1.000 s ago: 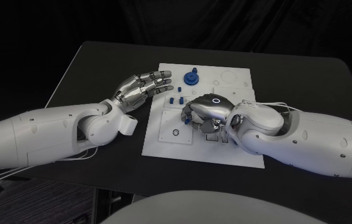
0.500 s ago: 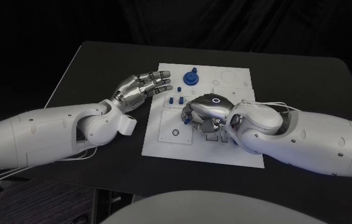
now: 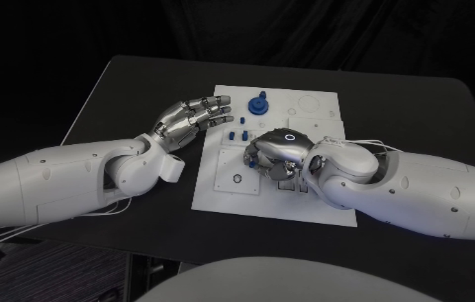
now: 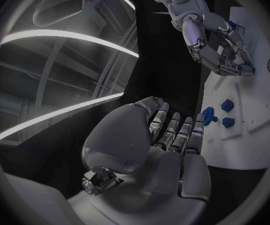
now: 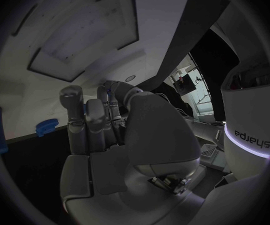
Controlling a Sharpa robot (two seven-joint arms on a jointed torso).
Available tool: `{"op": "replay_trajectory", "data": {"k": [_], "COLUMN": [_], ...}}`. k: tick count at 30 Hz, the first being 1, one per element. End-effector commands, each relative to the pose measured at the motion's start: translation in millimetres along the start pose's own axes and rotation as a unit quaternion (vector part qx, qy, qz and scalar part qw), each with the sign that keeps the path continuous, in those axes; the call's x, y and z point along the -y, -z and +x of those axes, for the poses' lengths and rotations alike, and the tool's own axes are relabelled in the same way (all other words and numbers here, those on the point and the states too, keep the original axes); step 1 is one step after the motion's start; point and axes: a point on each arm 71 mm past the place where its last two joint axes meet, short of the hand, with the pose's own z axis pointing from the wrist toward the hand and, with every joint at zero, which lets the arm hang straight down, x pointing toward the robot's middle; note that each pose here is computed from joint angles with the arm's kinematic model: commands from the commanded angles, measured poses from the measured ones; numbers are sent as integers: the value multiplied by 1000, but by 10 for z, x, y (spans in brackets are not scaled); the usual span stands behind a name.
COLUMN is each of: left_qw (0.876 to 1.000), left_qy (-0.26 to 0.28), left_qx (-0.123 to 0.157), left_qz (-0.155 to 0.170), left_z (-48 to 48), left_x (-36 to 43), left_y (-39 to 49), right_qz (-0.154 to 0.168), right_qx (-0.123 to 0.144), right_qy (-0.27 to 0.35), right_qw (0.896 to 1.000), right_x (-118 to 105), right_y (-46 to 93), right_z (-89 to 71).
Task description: Assemble the parts on the task board
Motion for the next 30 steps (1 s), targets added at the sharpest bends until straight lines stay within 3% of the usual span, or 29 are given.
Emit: {"op": "replay_trajectory", "data": {"k": [1, 15, 25, 30], "left_qw": [1000, 1000, 1000, 1000], "left_qy": [8, 8, 8, 7], "left_qx": [-7, -7, -6, -4], "left_qz": [19, 16, 15, 16], "left_z": [15, 9, 2, -3], "left_x": [19, 9, 8, 15], "left_y": [0, 3, 13, 26], "right_qz": [-1, 6, 9, 19], "right_qx": [-7, -17, 14, 36], "right_qy": [-1, -1, -19, -25], "right_qw": [1000, 1000, 1000, 999], "right_x": [-4, 33, 90, 156], "right_y": [5, 23, 123, 230], "right_z": [42, 63, -7, -181]}}
